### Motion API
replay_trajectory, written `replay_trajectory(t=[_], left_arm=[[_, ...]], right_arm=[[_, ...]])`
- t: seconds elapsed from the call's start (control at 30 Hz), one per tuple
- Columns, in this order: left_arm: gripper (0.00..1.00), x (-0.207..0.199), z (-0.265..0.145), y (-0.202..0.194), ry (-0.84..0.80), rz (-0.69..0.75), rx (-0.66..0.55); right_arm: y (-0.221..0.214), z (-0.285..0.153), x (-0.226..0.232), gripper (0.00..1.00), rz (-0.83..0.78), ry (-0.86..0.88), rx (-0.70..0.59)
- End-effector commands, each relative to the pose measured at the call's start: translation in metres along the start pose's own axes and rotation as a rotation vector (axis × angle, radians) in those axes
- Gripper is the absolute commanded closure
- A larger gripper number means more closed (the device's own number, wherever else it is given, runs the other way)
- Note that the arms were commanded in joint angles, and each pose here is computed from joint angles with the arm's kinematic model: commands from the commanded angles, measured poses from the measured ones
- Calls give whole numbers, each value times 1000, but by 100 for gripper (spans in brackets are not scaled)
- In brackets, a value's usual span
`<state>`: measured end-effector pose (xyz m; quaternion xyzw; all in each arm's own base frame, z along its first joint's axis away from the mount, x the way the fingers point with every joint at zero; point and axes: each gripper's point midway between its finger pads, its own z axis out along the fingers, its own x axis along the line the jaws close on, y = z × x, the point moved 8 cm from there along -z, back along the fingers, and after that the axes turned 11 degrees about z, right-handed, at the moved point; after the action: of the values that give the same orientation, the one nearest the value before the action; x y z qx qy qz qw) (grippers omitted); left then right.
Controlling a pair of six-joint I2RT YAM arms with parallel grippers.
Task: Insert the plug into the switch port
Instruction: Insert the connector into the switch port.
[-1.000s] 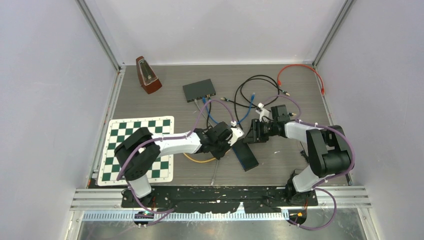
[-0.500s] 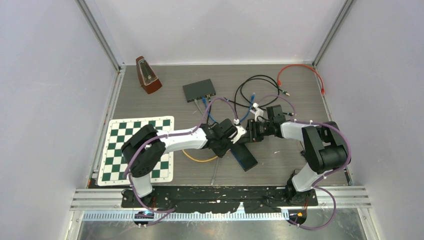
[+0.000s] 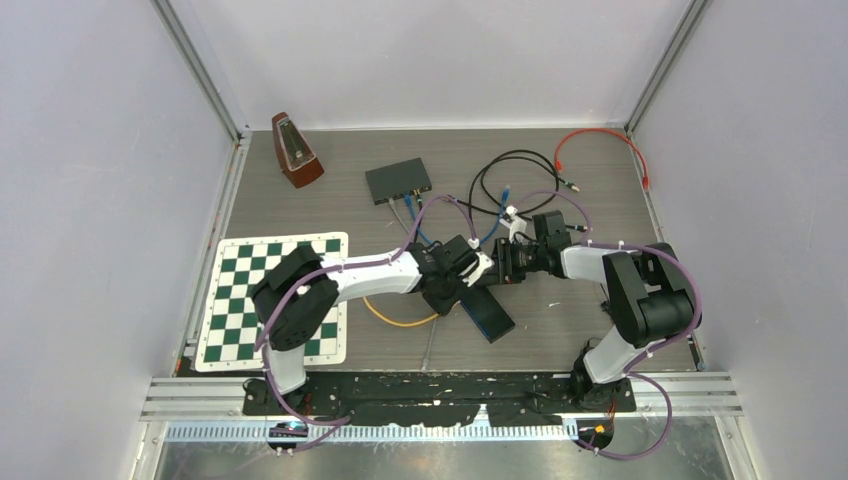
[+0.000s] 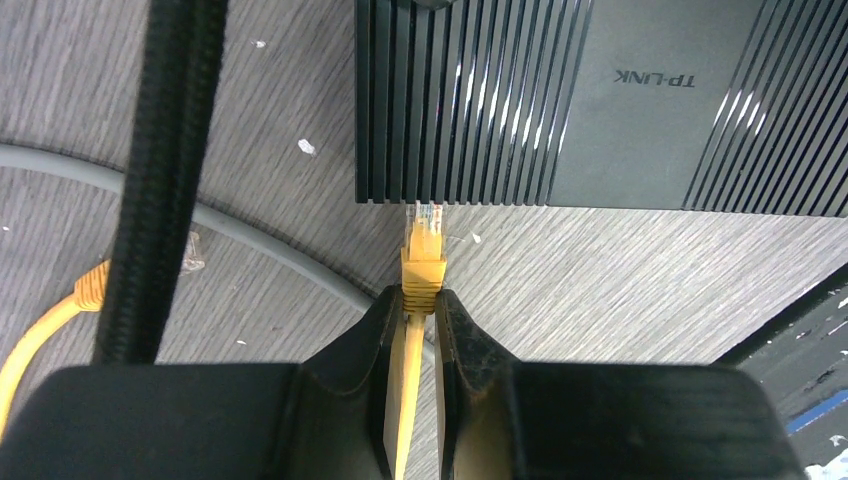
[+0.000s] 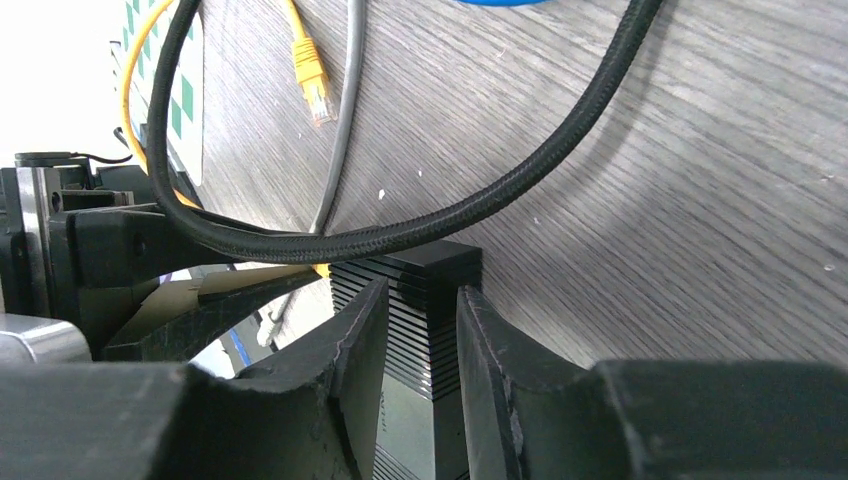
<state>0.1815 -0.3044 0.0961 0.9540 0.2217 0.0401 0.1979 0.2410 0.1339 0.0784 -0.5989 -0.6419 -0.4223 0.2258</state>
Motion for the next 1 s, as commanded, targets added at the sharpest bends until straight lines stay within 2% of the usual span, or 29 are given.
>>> replay_trajectory(t=[0.0, 0.4, 0.73, 0.97], left_arm=[[100, -4, -5, 11, -34, -24, -4], [100, 1, -3, 23, 16, -42, -3], [100, 7, -14, 24, 103, -80, -51], [100, 6, -12, 25, 82, -77, -59]], right_arm=[[1, 0, 6, 62, -20, 43, -4], [-7, 7, 5, 62, 28, 92, 60], [-10, 8, 4, 63, 44, 72, 58], [-10, 7, 4, 63, 44, 70, 53]])
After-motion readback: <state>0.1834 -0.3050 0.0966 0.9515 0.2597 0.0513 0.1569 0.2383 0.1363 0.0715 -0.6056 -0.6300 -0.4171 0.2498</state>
